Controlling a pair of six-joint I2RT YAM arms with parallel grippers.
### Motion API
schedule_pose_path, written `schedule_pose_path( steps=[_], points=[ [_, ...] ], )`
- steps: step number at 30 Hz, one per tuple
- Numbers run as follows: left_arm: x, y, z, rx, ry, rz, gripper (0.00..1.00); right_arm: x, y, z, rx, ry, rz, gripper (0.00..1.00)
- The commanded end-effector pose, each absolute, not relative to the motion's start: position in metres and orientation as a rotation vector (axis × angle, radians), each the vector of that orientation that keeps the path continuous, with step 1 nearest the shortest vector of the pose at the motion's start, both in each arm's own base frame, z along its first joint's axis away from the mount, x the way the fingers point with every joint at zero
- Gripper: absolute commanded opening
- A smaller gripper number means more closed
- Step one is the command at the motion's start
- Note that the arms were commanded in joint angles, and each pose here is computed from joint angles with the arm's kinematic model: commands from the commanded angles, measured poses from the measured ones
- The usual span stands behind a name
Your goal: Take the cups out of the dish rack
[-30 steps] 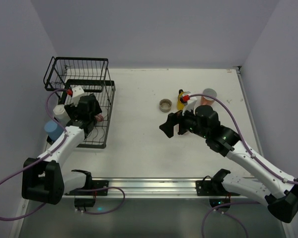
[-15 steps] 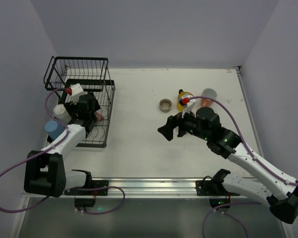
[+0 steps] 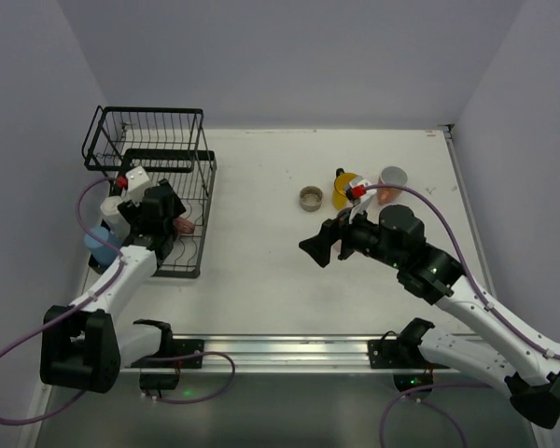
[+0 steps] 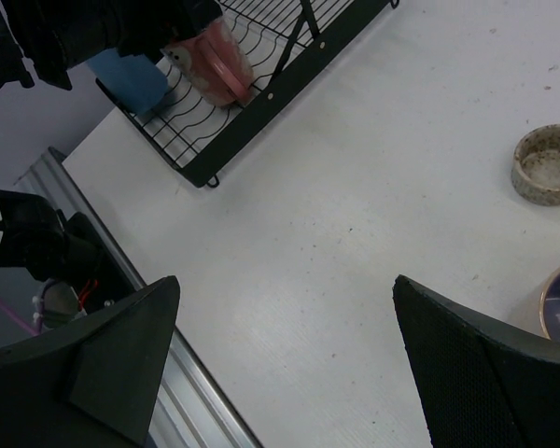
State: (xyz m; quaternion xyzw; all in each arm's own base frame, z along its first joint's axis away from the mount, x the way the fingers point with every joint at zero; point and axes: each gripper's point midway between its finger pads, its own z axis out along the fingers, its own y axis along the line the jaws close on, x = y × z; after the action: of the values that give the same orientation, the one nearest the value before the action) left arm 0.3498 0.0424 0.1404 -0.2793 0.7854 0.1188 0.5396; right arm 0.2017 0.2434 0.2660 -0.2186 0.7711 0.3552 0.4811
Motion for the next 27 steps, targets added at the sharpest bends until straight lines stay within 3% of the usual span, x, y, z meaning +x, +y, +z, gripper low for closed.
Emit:
schedule_pose_path(
  steps=[1,13,18,27],
  points=[
    [0.337,0.040,0.160,-0.741,1.815,0.192,0.21,0.196,0.249,0.286,-0.532,1.827,0.927,0.99],
    [0.292,0.014,0.227,-0.688,1.694,-0.109,0.00,0.187,0.291,0.316,-0.298,1.721,1.354,0.99],
    [0.276,0.000,0.256,-0.619,1.627,-0.234,0.00,0.194,0.308,0.322,-0.162,1.703,1.472,0.98],
    [0.245,-0.067,0.311,-0.368,1.463,-0.694,0.00,0.214,0.346,0.303,0.096,1.744,1.551,0.98]
  ],
)
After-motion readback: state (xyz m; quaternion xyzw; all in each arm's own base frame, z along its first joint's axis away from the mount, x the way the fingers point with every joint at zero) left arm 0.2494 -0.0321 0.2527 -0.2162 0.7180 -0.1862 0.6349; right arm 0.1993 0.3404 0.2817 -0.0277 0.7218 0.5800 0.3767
